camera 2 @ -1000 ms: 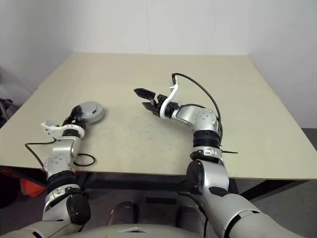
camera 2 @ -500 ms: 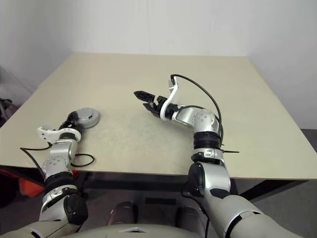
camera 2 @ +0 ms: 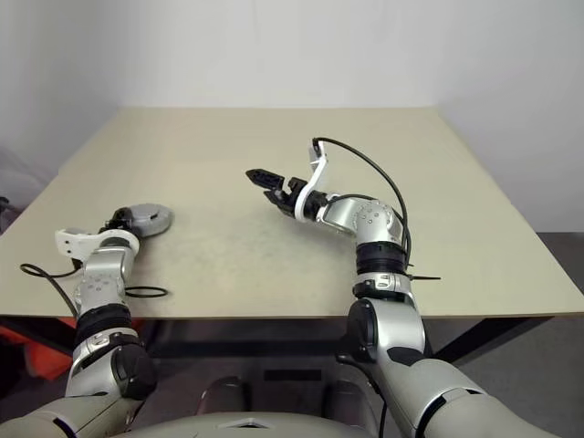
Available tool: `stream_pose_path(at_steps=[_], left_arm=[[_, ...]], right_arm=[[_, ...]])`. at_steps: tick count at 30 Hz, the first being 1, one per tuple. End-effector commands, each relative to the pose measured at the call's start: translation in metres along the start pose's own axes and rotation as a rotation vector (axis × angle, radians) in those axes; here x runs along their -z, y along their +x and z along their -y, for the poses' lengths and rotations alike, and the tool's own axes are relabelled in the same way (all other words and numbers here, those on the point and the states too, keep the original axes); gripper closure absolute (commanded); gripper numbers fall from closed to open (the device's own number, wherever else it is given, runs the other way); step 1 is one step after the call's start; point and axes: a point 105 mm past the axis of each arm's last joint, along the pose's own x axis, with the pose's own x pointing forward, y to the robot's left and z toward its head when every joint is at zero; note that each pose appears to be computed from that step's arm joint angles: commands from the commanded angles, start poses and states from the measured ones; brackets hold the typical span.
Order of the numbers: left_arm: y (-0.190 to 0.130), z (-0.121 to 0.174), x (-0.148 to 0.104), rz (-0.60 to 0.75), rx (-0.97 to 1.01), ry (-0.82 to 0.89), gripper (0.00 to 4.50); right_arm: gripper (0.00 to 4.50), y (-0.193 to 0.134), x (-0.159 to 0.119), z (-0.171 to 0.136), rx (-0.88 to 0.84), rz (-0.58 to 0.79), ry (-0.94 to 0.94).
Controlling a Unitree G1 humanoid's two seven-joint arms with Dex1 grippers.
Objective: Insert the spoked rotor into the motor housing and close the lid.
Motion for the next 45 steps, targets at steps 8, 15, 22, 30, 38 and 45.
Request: stream_pose_path(at_steps=[8,15,22,30,38,45], left_arm=[[-0.004,-0.013,-0.055,0.253,-0.112,0.181,0.59],[-0.008,0.018,-0.080,0.413,-0.040,0.382,0.59],[-0.020,0.092,-0.042,0.343,0.367,0.647,0.59],[-0.061,0.141,0.049,0.029,0.846,0.914,0.59],[-0.109,0.113,0.132,-0.354,1.104,1.148,0.59],[-0.132,0.101,0.162,-0.484,1.196,1.146,0.59]], right_arm=[[0.13,0.000,-0.009,-0.006,-0.018,0.013,-0.045],[0.13,-0.003,-0.013,-0.008,-0.024,0.017,-0.180],[0.13,-0.020,-0.018,-0.011,-0.062,0.034,-0.693],[0.13,-0.049,-0.036,0.023,0.041,-0.030,-1.033],[0.13,-0.069,-0.055,0.049,0.194,0.069,-1.143],[0.13,-0.094,-0.046,0.059,0.205,0.097,-1.114]])
